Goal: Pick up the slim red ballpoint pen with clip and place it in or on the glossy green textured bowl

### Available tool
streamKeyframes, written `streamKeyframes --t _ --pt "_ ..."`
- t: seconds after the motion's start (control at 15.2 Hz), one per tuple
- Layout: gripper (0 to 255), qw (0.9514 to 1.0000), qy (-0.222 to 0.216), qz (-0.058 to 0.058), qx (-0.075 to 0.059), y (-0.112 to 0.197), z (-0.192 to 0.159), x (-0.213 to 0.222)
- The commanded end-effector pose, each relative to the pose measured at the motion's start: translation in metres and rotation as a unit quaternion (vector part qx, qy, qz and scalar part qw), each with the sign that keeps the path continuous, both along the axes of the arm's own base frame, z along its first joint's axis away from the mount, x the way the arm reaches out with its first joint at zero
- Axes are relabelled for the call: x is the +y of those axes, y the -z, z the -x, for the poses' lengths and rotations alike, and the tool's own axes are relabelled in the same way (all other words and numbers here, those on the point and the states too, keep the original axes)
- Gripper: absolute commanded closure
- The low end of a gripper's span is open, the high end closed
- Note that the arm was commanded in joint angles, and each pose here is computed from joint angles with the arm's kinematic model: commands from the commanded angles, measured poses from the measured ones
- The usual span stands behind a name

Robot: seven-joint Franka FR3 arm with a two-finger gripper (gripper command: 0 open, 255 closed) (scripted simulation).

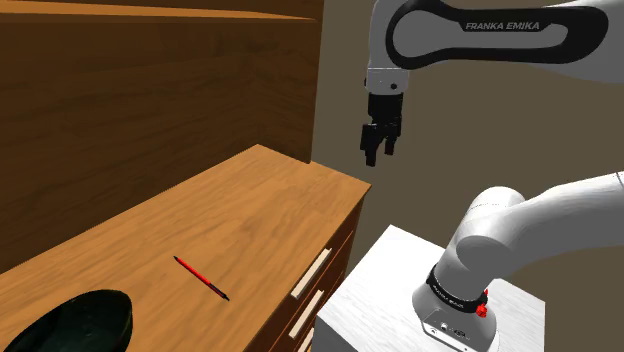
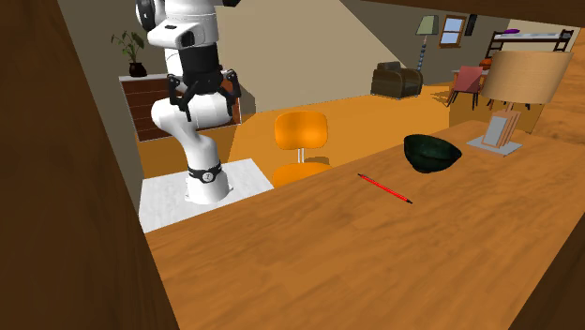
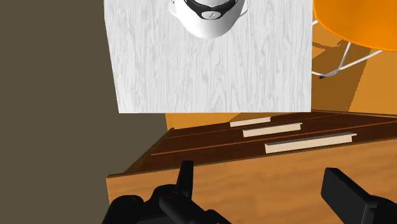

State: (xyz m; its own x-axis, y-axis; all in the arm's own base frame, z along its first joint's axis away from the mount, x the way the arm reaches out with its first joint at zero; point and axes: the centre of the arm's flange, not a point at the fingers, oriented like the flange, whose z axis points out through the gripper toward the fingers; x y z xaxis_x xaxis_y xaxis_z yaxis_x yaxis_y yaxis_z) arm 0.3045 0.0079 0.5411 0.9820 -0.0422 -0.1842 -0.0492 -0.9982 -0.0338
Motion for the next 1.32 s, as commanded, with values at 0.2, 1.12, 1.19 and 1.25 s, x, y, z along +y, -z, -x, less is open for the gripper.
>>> streamKeyframes --t 0.2,1.12,1.19,1.25 --pt "0 1.0 -0.007 0.0 -0.006 0.015 -0.009 0.035" --pt "0 0.9984 -0.042 -0.002 -0.037 0.083 -0.046 0.201" --pt "0 0.9982 -0.045 -0.002 -0.039 0.088 -0.048 0.213" --pt "0 0.998 -0.047 -0.002 -0.041 0.093 -0.05 0.225"
